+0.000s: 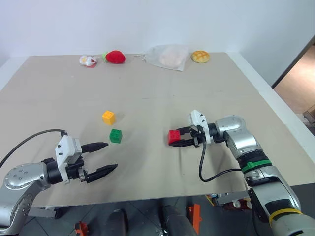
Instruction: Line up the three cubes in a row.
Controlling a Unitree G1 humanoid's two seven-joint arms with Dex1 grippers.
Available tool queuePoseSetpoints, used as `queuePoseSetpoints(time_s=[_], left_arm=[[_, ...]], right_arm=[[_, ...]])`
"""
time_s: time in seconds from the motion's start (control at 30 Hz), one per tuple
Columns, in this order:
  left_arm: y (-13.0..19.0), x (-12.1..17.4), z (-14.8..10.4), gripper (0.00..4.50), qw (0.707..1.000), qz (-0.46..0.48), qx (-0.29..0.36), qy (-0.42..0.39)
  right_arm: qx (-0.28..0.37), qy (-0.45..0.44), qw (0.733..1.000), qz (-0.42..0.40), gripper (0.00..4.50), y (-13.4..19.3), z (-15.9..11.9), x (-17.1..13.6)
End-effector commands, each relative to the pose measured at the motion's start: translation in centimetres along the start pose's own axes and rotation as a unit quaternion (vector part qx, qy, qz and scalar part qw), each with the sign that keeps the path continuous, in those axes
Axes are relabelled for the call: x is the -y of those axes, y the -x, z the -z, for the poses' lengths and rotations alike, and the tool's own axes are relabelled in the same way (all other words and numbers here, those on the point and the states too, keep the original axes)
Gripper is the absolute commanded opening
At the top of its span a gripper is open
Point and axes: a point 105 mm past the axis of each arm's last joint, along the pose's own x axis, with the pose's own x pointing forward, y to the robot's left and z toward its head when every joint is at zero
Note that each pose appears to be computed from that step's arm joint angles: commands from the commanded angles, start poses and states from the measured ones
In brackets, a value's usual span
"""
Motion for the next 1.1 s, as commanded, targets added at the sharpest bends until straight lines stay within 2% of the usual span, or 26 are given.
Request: queuePoseSetpoints(time_s=[0.03,0.13,0.4,0.47,0.67,0.7,0.93,1.03,1.1], left_arm=[[0.0,-0.1,-0.9,4.28,1.000,-0.002,0.019,-0.017],[-0.2,0.1,-0.9,4.28,1.000,0.005,0.024,-0.019],[-0.5,0.3,-0.8,4.28,0.999,0.022,0.017,-0.029],[-0.8,0.2,-0.9,4.28,0.999,0.023,0.018,-0.030],[-1.0,-0.1,-0.9,4.28,0.999,0.012,0.018,-0.029],[-0.9,-0.2,-0.9,4.28,0.999,0.007,0.018,-0.027],[2.2,-2.2,0.4,4.28,0.997,-0.076,-0.006,0.002],[3.3,-2.7,1.4,4.28,0.994,-0.108,-0.025,0.011],[3.4,-2.8,1.6,4.28,0.992,-0.118,-0.027,0.017]], right_arm=[[-0.008,0.024,0.999,-0.034,1.27,0.3,-0.5,-0.4],[-0.027,0.030,0.998,-0.050,1.27,0.4,0.3,-0.9],[-0.040,0.037,0.998,-0.032,1.27,0.2,0.8,-0.2],[-0.046,0.032,0.998,-0.023,2.29,0.1,1.1,0.1],[-0.056,0.027,0.998,-0.006,4.26,1.6,1.3,0.2],[-0.057,0.028,0.998,-0.011,4.47,1.9,1.3,0.0],[-0.088,0.038,0.995,0.004,4.47,7.7,0.4,-1.0],[-0.102,0.057,0.992,0.043,4.47,10.2,-0.7,-0.2],[-0.082,0.065,0.992,0.075,4.47,10.7,-2.0,0.8]])
